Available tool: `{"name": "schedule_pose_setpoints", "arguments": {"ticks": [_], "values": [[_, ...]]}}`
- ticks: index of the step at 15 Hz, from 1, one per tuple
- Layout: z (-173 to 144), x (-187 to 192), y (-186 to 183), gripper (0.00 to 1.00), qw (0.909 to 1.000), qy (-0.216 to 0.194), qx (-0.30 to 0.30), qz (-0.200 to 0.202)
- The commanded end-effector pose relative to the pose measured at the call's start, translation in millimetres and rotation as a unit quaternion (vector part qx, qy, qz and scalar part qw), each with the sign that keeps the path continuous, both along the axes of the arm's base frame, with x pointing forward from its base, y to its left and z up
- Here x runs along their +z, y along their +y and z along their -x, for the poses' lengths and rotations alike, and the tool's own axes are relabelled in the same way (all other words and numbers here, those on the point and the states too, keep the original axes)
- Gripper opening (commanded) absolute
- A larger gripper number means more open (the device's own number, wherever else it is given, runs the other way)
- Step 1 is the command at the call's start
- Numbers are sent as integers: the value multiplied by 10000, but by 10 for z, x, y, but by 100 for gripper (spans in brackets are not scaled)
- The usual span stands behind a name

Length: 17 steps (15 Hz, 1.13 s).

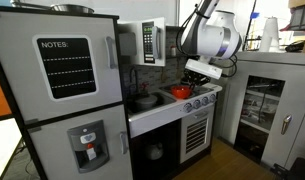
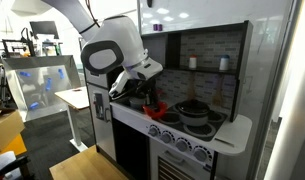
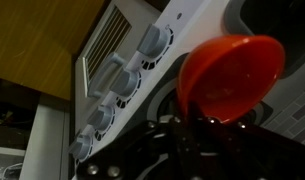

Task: Remove the orange bowl from the microwave

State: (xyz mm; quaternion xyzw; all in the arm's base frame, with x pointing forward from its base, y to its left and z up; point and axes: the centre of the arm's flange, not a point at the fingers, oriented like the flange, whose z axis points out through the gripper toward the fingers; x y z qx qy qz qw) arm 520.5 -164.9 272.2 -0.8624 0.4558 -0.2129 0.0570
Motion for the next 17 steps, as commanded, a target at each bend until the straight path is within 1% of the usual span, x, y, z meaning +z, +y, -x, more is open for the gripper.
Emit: {"name": "schedule_pose_setpoints", "arguments": {"ticks": [1, 5, 6, 7, 8, 9, 10, 17], "values": [[-39, -41, -28, 45, 10000, -47, 60, 57], [9, 9, -13, 74, 9999, -98, 82, 3], [-4, -6, 15, 80, 10000, 3, 17, -4], [-7, -5, 20, 63, 10000, 6, 24, 0], [-7, -9, 27, 69, 10000, 14, 24, -1], [-6, -11, 30, 77, 10000, 17, 26, -2], [-6, -11, 29, 80, 10000, 17, 26, -2], [-5, -11, 27, 80, 10000, 17, 25, -2]]}}
